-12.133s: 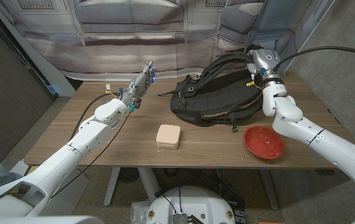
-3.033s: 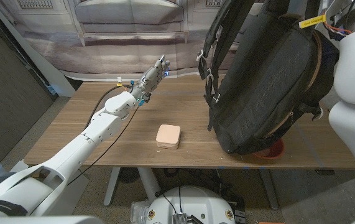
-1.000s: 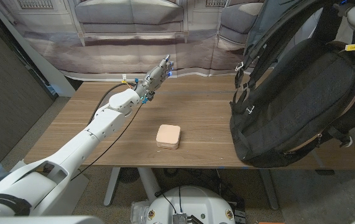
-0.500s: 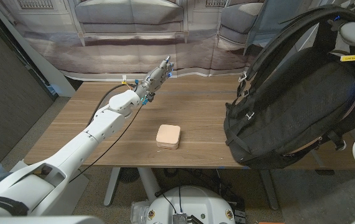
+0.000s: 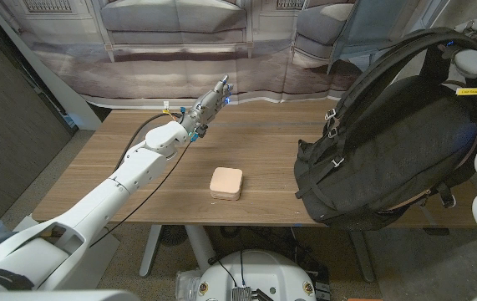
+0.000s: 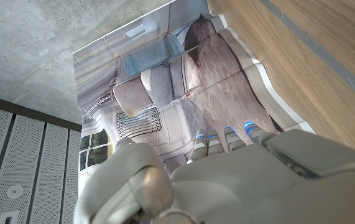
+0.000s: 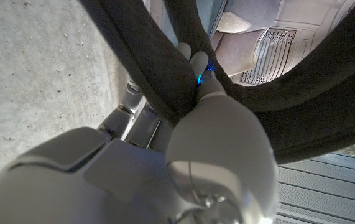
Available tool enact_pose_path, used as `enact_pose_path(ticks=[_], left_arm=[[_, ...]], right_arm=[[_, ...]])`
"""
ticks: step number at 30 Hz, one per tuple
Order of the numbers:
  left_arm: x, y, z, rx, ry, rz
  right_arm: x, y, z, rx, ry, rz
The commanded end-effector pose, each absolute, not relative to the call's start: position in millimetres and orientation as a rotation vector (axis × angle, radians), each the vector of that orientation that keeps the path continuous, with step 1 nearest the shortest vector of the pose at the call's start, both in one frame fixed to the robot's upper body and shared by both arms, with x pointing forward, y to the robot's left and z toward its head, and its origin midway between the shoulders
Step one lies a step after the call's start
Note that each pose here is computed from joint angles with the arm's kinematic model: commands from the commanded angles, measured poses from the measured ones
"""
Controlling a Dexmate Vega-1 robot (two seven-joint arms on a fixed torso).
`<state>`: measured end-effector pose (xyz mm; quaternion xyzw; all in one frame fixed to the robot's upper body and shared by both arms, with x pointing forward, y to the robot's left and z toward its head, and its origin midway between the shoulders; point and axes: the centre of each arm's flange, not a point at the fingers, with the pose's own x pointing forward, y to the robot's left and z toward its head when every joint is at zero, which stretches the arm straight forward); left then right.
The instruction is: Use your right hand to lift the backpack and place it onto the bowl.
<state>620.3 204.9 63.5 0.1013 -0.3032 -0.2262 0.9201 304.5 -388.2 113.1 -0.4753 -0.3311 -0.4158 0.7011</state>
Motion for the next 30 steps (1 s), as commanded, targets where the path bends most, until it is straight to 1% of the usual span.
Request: enact_pose_path(ticks=[1,19,30], left_arm=[[619,204,62,0.212,-0.614,-0.462],[616,208,57,0.209,-0.608,-0.445],[615,208,56,0.207,-0.611,-0.439]], right_arm=[[326,-400,94,-1.032,-0.683,-0.894],[360,-409,69,-0.993,-0.623,-0.851],[376,-419,61,-0.967,-0.584,-0.836]])
